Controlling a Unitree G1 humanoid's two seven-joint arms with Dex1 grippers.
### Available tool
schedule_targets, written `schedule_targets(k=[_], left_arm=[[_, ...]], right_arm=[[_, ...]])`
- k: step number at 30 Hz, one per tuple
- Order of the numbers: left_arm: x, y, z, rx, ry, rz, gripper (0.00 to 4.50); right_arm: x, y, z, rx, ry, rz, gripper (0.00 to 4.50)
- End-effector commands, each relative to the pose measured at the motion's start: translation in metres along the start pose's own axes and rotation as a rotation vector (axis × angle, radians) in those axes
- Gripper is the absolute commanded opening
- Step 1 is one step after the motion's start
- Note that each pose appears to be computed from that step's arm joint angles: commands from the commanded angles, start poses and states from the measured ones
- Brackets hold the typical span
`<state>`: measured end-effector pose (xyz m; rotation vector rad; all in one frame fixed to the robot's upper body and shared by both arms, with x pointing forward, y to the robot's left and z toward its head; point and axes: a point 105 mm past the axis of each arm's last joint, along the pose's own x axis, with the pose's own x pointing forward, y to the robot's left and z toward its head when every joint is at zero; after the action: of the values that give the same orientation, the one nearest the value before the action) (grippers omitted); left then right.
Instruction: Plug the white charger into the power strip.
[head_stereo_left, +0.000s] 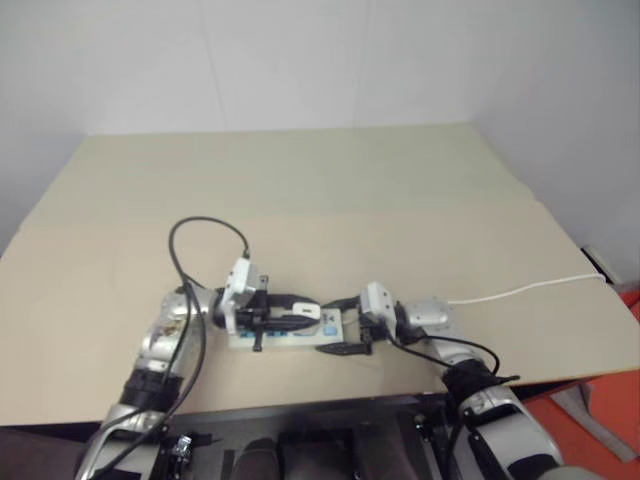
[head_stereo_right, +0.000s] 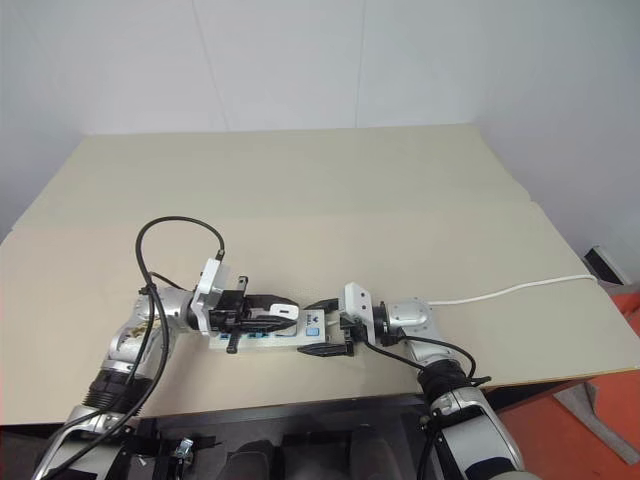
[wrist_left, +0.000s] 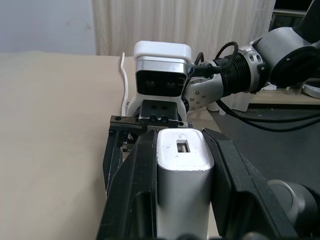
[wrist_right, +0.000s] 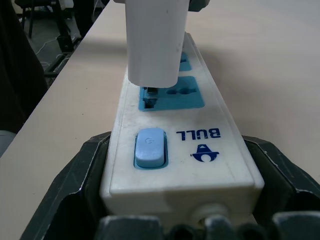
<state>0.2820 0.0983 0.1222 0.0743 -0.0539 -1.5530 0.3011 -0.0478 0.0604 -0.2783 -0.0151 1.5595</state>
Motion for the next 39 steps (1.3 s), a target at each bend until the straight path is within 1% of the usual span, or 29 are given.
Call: schedule_targets(k=[1,10,33,39], left_arm=[[-0.001,0.002,0.003,0.034,0.005,0.006,1.01],[-0.004,0.000,-0.004,0.029,0.026,0.000,1.01],[0.004,-0.007,-0.005,0.015,-0.009,-0.036,1.01],[0.004,-0.005,-0.008,0.030,0.015,-0.037,1.01]], right_arm=[[-0.002,0.019,-0.035,0.112,0.120,0.029,3.43],[-0.003,0.019,-0.035,0.114,0.122,0.026,3.43],[-0.003,0.020,-0.036,0.122,0.124,0.017,3.43],[-0.003,0.019,-0.036,0.123,0.122,0.012,3.43]])
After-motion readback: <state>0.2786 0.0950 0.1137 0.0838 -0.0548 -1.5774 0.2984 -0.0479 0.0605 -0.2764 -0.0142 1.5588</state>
